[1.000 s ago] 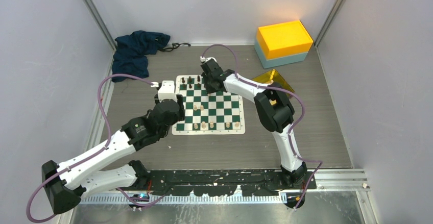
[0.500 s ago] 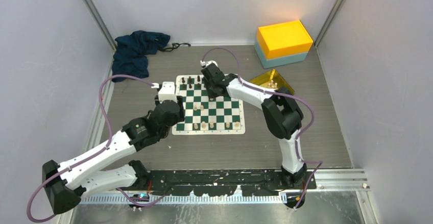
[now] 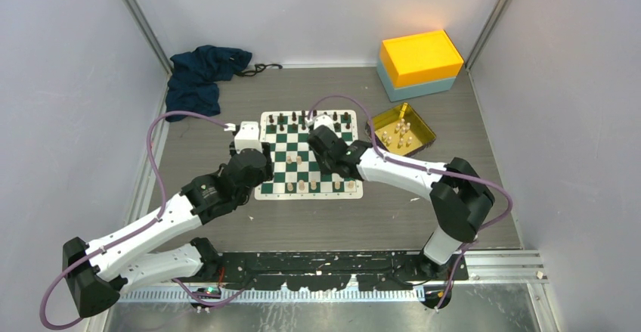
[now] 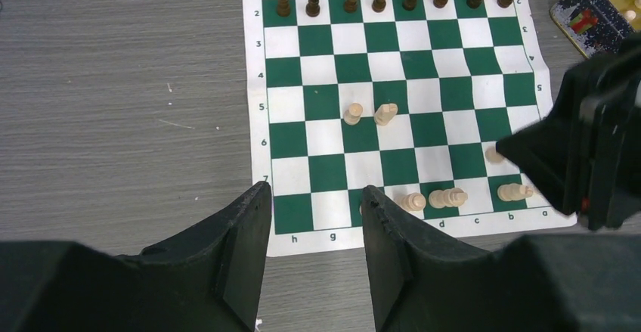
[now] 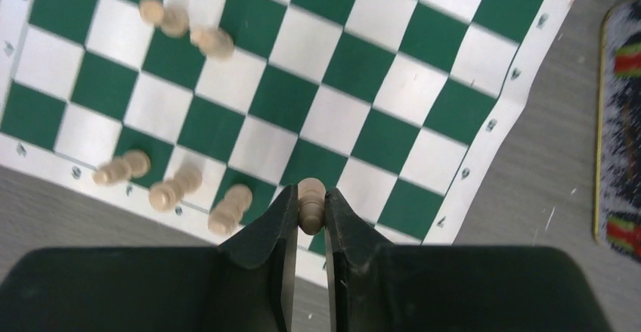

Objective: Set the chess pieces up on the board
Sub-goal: Place the chess piece on the chessboard.

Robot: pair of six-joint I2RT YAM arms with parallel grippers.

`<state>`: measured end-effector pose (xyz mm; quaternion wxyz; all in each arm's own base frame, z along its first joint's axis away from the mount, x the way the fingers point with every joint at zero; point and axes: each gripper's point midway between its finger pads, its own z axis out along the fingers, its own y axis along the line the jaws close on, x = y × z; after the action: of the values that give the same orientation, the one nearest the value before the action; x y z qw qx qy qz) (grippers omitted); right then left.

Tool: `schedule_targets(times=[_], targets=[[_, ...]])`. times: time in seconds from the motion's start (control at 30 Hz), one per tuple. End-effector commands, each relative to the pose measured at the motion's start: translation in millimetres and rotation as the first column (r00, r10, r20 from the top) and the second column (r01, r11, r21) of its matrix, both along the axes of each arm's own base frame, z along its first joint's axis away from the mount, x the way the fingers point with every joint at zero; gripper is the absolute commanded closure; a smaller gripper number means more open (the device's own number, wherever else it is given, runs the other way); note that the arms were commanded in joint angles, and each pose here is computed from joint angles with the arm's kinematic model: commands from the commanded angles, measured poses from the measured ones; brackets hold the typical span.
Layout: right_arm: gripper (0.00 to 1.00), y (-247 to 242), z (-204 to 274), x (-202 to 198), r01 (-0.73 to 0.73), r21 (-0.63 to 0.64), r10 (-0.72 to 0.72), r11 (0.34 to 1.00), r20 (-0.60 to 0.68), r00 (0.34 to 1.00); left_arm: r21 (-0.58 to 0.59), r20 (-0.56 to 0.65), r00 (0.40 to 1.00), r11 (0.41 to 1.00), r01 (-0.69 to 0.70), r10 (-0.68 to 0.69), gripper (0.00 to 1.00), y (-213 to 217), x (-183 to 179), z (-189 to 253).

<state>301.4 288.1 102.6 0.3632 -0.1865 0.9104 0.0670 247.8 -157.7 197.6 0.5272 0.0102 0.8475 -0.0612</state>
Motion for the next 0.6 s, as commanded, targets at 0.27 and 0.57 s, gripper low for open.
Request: schedule_targets(times=[0.27,0.57], targets=[[0.91,-4.9,-9.6,-37.2,0.033,0.005,-0.033,0.999,0.028,0.999,-0.049,0.034,0.999,0.999,-0.003,0.005,0.52,-7.6,5.0,9.3],[0.91,-1.5,-23.6,-40.8,0.032,-0.009,-0.032,0.999,0.013,0.999,-0.049,0.035,0.999,0.999,-0.003,0.005,0.52,-6.5,4.2,8.3]])
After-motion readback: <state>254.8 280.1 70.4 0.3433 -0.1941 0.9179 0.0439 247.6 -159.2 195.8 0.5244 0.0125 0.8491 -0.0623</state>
